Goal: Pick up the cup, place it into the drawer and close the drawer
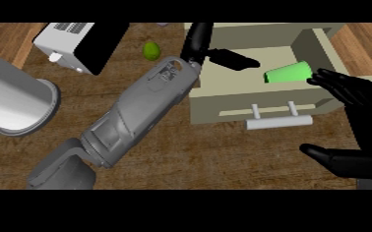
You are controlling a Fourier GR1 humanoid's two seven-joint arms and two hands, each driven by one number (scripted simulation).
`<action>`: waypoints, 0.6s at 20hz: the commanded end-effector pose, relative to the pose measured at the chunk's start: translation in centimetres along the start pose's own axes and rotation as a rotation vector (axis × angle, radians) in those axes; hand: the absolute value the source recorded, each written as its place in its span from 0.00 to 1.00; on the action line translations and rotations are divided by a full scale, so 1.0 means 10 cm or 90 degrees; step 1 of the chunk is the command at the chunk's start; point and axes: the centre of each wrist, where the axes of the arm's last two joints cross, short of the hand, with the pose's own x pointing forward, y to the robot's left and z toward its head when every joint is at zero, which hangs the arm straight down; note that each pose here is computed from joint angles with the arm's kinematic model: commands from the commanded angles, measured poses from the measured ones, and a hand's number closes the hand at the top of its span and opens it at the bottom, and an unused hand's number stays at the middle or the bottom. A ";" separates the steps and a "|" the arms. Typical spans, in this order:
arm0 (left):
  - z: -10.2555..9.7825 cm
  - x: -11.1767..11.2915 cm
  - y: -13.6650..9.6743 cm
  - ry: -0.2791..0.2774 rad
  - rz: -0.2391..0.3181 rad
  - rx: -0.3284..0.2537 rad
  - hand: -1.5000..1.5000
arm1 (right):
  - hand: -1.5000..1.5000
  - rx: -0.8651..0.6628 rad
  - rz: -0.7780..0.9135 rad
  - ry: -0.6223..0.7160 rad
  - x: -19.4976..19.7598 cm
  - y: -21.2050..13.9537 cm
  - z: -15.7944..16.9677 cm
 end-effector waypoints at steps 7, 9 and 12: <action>-0.13 0.23 0.10 -0.011 0.077 0.043 0.00 | 1.00 0.132 0.145 0.045 0.27 -0.08 0.16; -0.14 0.36 0.14 -0.027 0.087 0.052 0.00 | 1.00 0.115 0.161 0.065 0.20 -0.25 0.11; -0.14 0.36 0.46 -0.004 0.100 0.046 0.00 | 1.00 0.137 0.221 0.071 0.21 -0.02 0.25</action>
